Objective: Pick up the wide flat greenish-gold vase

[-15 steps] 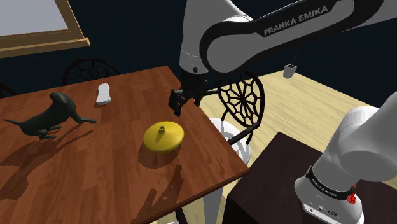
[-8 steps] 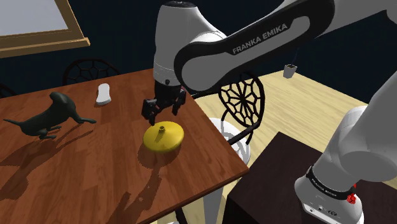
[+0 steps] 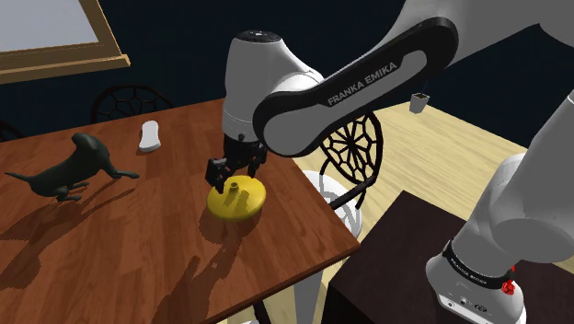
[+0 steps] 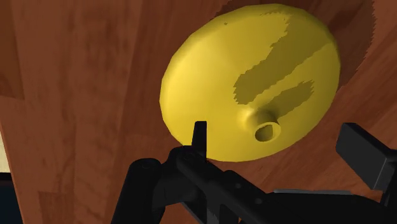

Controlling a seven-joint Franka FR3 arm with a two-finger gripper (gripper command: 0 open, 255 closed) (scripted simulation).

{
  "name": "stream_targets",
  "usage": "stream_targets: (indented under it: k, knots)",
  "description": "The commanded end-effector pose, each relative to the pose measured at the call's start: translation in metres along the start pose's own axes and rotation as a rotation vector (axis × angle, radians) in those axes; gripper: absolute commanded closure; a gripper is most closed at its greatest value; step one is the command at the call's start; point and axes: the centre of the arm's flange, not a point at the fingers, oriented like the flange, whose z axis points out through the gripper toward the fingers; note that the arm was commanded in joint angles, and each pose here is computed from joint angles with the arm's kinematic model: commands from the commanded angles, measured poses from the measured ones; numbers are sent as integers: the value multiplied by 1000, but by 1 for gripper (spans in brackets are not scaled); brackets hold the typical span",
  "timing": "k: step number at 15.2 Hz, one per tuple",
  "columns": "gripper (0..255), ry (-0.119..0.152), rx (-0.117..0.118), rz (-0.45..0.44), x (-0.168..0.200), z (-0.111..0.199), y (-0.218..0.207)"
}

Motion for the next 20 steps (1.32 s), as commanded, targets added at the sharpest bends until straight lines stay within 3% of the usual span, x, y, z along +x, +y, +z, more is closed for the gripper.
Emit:
stream_targets:
  k: [1,2,11,20]
  knots:
    - [0,1,0,0,-1,3,0]
    - [255,1,0,0,-2,3,0]
    - [255,1,0,0,-1,3,0]
    - [255,1,0,0,10,-43,-7]
